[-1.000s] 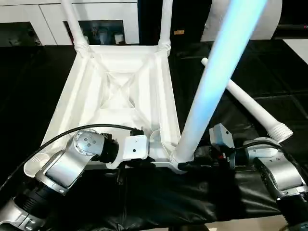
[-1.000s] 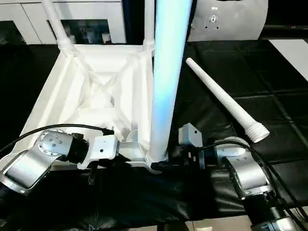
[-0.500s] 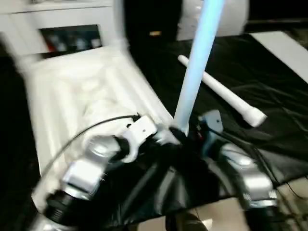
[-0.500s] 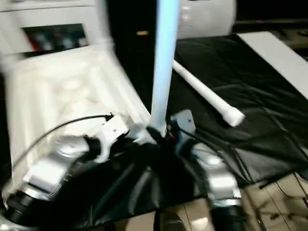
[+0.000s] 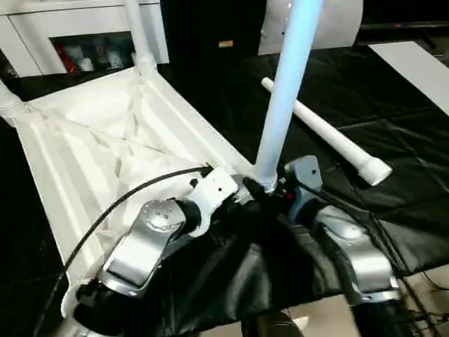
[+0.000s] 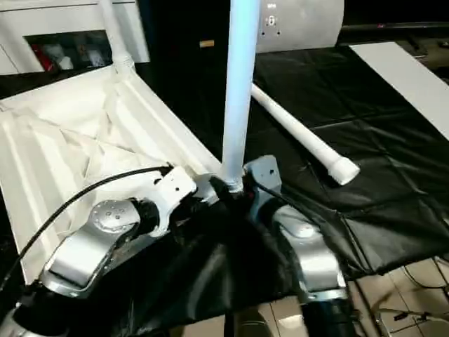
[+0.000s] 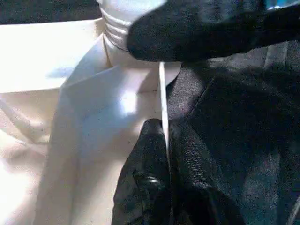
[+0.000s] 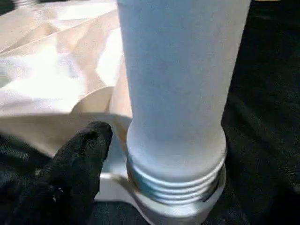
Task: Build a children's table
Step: Rotate leg to tighten
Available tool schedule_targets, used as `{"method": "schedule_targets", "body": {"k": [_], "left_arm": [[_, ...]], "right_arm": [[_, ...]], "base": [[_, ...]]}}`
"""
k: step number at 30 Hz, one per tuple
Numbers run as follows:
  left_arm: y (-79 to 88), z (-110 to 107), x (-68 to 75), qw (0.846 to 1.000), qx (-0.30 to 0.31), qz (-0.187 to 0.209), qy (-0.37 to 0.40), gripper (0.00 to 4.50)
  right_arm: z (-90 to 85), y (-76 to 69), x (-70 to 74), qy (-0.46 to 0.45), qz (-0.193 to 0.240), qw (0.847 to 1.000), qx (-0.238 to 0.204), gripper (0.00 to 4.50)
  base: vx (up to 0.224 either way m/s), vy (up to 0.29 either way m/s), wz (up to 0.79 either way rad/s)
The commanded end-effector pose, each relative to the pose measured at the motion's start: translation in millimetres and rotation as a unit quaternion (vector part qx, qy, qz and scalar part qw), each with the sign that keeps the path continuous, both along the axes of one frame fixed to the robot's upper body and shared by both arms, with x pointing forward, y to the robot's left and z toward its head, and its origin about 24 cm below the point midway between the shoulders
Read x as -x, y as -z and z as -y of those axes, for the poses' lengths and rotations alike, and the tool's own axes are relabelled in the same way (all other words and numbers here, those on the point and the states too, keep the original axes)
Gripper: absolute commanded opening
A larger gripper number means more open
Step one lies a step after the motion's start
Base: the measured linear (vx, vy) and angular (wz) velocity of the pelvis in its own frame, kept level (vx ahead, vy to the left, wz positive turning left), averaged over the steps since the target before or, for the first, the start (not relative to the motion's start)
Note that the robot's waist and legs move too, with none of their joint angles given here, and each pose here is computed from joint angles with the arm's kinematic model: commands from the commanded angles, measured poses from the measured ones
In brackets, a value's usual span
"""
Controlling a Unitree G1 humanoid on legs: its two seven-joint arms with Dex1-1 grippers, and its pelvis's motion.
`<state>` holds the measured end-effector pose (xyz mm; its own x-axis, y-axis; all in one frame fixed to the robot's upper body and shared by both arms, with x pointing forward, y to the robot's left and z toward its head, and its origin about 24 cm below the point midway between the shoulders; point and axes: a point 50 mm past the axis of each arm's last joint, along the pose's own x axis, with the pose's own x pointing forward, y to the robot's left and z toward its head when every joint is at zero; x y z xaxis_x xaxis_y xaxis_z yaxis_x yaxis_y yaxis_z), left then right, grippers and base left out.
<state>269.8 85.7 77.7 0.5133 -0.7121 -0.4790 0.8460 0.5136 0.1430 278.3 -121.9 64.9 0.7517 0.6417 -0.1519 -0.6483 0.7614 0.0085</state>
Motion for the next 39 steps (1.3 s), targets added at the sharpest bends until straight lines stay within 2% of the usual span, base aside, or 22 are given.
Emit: {"method": "schedule_targets", "body": {"k": [1, 5, 6, 7, 10, 15, 18, 23, 24, 32, 39], "left_arm": [[-0.8, 6, 4.0, 0.999, 0.002, 0.000, 0.050, 0.00], [0.8, -1, 4.9, 0.997, -0.005, -0.004, 0.079, 0.00], [1.8, -8, 5.4, 0.994, -0.011, -0.005, 0.105, 0.00], [1.8, -8, 5.4, 0.994, -0.011, -0.005, 0.105, 0.00], [1.7, -18, 15.3, 0.983, -0.019, -0.024, 0.181, 0.00], [1.9, -28, 18.8, 0.972, -0.038, -0.035, 0.230, 0.00], [2.9, -32, 16.7, 0.967, -0.050, -0.030, 0.246, 0.00], [3.2, -34, 15.7, 0.962, -0.057, -0.032, 0.264, 0.00], [2.8, -34, 16.3, 0.958, -0.058, -0.034, 0.278, 0.00], [3.6, -31, 16.7, 0.953, -0.058, -0.030, 0.295, 0.00], [5.0, -31, 18.4, 0.952, -0.058, -0.032, 0.300, 0.00]], "right_arm": [[-9.7, 5.5, 9.8, -0.075, -0.019, 0.997, 0.001, 4.32], [7.4, 3.4, 11.5, -0.110, -0.015, 0.994, 0.022, 4.42], [21.2, -0.3, 11.7, -0.138, -0.014, 0.990, 0.035, 4.42], [21.2, -0.3, 11.7, -0.138, -0.014, 0.990, 0.035, 4.42], [37.7, -4.5, 10.1, -0.168, -0.013, 0.984, 0.048, 4.42], [50.9, -9.2, 9.6, -0.212, -0.004, 0.975, 0.070, 4.42], [51.2, -10.3, 9.7, -0.239, 0.002, 0.967, 0.086, 4.42], [45.3, -13.7, 13.1, -0.289, 0.008, 0.954, 0.076, 4.42], [41.2, -14.9, 14.0, -0.316, 0.012, 0.946, 0.072, 4.42], [35.8, -13.9, 10.8, -0.340, 0.011, 0.938, 0.068, 4.42], [35.9, -10.9, 8.9, -0.351, -0.004, 0.935, 0.059, 3.78]], "base": [[0.000, 0.000, 0.00], [0.000, 0.000, 0.00], [0.000, 0.000, 0.00], [0.000, 0.000, 0.00], [0.000, 0.000, 0.00], [0.000, 0.000, 0.00], [0.000, 0.000, 0.00], [0.000, 0.000, 0.00], [0.000, 0.000, 0.00], [0.000, 0.000, 0.00], [0.000, 0.000, 0.00]]}}
